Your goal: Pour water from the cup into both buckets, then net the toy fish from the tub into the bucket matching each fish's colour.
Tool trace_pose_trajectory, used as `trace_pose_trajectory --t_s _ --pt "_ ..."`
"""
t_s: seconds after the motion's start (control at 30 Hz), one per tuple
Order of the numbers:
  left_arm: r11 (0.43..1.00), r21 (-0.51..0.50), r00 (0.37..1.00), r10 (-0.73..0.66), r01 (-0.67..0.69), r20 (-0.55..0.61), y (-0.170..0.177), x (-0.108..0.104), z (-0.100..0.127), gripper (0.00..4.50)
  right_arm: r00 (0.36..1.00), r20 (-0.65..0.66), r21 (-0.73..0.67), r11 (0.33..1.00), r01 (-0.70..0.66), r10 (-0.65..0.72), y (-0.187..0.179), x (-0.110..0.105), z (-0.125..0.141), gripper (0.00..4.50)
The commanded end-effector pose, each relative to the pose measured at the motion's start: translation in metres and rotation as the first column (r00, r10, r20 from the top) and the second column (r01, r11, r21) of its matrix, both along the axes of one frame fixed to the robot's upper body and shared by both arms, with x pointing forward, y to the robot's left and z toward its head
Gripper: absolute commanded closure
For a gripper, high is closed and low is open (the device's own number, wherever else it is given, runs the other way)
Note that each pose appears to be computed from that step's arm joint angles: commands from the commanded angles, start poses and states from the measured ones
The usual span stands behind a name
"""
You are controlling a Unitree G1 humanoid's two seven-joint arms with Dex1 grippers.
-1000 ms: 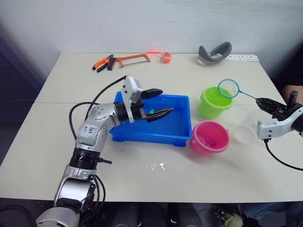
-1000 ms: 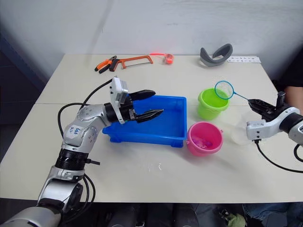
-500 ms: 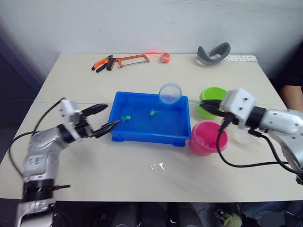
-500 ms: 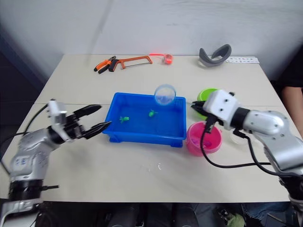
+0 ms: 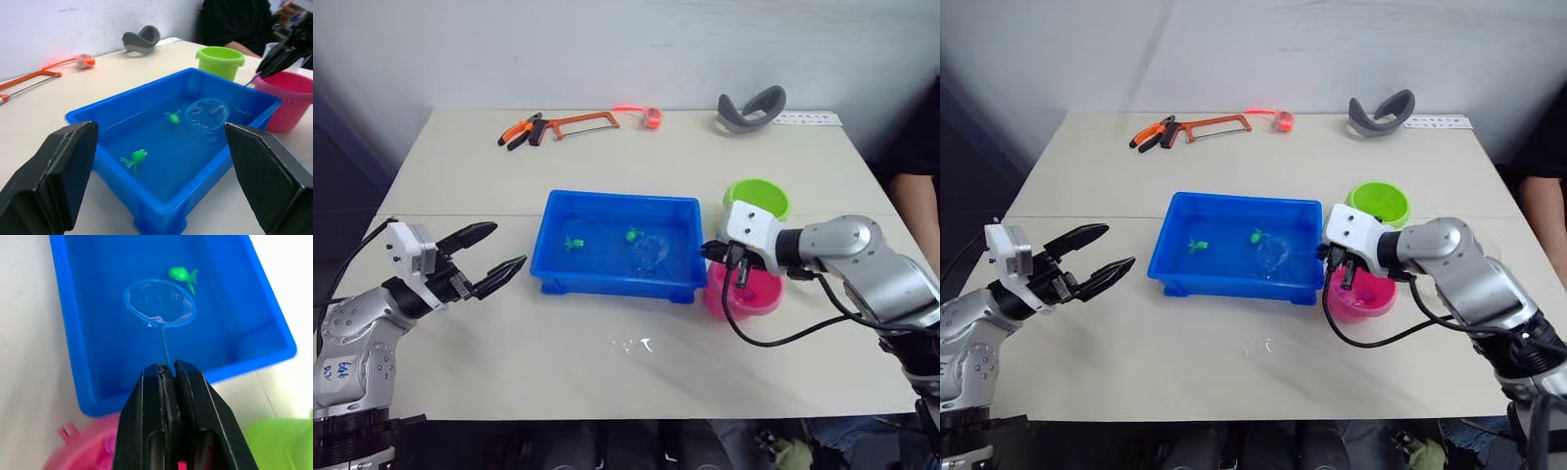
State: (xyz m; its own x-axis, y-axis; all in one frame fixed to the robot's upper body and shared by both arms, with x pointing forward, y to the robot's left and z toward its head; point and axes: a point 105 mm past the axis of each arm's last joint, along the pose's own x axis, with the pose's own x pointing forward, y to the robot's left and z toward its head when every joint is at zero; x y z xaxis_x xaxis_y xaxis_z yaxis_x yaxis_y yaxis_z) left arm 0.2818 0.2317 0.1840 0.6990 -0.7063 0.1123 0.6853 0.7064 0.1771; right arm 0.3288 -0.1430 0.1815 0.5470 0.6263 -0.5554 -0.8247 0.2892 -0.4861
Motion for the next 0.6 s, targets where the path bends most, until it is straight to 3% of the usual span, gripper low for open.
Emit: trace_pose_trajectory --t_s 0.03,0.27,0.47,0.6 --pt "1.000 -0.013 0.999 -0.009 0.009 0.036 -0.006 -0.004 0.009 0.03 1.000 -0.014 -0.020 1.000 -0.018 0.017 -0.003 -0.001 0.002 4.50" --pt "0.999 -0.014 0.998 -0.041 0.042 0.043 -0.017 -0.003 0.009 0.03 1.000 -0.025 -0.035 0.999 0.012 -0.013 0.003 0.018 -0.013 4.50" --pt "0.998 -0.010 0.997 -0.063 0.064 0.041 -0.022 -0.003 0.010 0.03 0.998 -0.032 0.098 0.994 0.055 -0.052 0.012 0.030 -0.017 4.50" --pt "0.997 -0.005 0.996 -0.077 0.077 0.035 -0.024 -0.002 0.010 0.03 1.000 0.012 0.227 0.974 0.014 -0.017 0.023 0.028 -0.006 4.50"
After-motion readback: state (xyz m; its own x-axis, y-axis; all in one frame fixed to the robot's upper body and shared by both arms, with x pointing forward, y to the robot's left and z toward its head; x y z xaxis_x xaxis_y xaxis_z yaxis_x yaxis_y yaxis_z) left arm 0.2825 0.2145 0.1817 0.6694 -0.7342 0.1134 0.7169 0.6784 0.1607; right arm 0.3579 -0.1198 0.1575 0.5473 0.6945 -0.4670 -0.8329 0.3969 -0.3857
